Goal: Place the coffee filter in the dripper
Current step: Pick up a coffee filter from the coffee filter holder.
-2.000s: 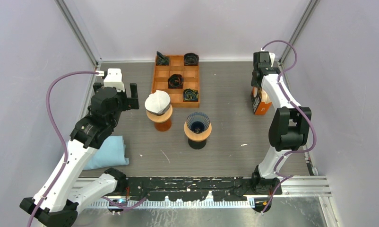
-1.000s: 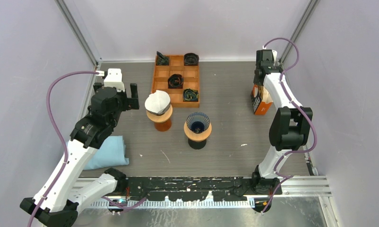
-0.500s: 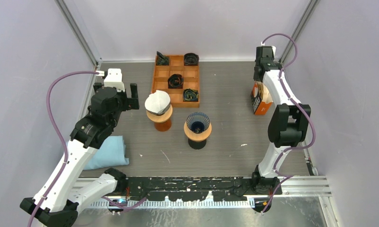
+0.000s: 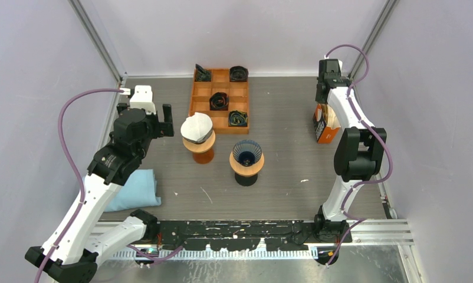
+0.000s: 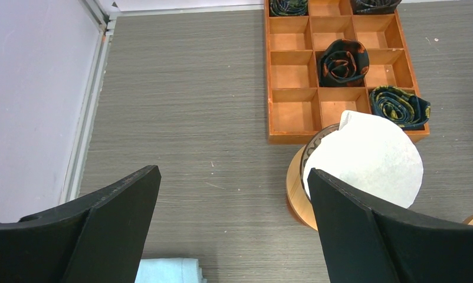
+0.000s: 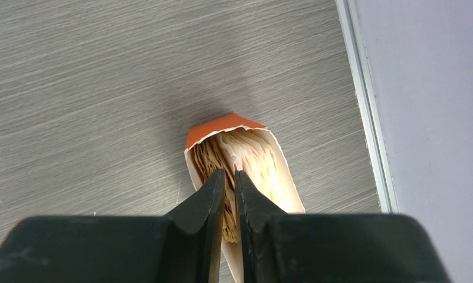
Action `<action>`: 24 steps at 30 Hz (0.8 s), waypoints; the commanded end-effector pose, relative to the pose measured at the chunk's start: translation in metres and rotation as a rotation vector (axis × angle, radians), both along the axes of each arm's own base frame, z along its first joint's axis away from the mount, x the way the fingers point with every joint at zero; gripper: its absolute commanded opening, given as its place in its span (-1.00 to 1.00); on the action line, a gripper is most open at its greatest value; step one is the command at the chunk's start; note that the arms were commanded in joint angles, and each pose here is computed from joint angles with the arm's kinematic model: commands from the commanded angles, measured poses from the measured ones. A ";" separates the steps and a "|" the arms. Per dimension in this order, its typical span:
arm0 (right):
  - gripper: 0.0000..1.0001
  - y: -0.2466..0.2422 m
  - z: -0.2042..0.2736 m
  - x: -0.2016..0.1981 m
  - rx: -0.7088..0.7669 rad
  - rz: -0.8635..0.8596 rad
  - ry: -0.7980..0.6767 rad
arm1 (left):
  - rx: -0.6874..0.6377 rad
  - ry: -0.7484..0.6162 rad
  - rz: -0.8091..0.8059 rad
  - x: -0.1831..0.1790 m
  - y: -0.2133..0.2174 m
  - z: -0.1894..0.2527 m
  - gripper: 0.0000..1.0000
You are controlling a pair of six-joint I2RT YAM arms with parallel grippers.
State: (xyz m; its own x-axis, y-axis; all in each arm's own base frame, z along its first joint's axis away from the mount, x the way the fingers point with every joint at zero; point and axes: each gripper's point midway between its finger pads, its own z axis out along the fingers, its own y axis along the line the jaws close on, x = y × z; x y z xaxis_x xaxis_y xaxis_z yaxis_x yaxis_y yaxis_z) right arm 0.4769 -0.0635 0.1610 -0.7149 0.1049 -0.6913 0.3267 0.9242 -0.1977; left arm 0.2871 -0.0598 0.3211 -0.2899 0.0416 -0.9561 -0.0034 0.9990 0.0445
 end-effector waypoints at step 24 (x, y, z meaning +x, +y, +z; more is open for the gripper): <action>-0.67 0.012 0.035 -0.002 0.062 0.051 -0.080 | -0.044 -0.078 -0.007 0.004 -0.003 0.019 0.98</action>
State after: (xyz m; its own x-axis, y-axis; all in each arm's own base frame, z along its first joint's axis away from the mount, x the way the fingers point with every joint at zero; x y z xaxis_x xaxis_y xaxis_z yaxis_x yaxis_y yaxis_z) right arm 0.4757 -0.0503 0.1586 -0.7275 0.1091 -0.6774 0.2774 0.9498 -0.1449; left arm 0.2871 -0.0612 0.3201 -0.2919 0.0396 -0.9556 0.0028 0.9992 0.0405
